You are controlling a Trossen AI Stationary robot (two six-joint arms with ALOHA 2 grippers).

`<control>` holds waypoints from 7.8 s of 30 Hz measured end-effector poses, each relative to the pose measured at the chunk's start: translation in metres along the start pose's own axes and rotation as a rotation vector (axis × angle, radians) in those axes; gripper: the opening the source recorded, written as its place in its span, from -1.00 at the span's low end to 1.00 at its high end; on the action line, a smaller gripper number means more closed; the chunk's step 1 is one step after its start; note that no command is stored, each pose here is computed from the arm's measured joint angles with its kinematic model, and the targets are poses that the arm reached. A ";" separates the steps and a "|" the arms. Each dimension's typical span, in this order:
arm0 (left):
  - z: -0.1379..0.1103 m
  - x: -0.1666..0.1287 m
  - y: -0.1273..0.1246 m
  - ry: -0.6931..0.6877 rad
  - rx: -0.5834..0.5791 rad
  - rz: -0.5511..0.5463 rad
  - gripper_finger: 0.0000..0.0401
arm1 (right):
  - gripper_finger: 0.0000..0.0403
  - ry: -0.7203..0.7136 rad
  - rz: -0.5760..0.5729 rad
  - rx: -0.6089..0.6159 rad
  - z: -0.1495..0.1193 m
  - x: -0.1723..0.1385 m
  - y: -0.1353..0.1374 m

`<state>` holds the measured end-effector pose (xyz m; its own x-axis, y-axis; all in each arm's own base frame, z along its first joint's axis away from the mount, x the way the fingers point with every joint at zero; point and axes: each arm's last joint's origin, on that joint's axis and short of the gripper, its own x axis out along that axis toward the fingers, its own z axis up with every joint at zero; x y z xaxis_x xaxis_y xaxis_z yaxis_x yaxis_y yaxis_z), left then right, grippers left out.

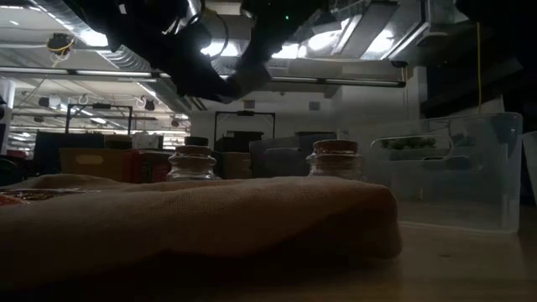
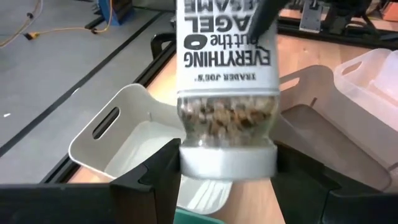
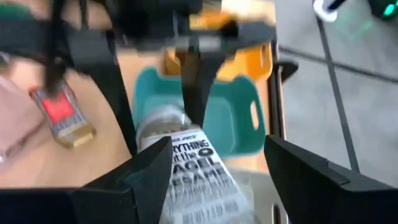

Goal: Sort spices by type
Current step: Put the top white seasoning bottle into the gray bin, then put the top orange seasoning pack into the black bin

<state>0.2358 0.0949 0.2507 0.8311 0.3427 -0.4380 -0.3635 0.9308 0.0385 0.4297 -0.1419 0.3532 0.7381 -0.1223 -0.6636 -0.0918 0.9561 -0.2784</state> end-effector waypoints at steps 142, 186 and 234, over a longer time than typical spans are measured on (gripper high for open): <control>0.025 0.008 0.051 0.298 -0.087 0.131 0.24 | 0.27 0.433 -0.001 0.604 -0.245 -0.008 0.014; 0.021 0.011 0.035 0.305 -0.050 0.084 0.24 | -0.49 0.462 0.129 0.516 -0.248 0.034 0.060; 0.055 0.013 0.013 -0.019 -0.198 -0.171 0.24 | -0.80 0.356 -0.214 -0.136 -0.082 -0.002 0.100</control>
<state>0.2652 0.1182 0.2952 0.8946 0.1866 -0.4059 -0.2910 0.9329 -0.2124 0.3637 -0.0675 0.2698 0.4757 -0.4211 -0.7723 -0.0661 0.8584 -0.5088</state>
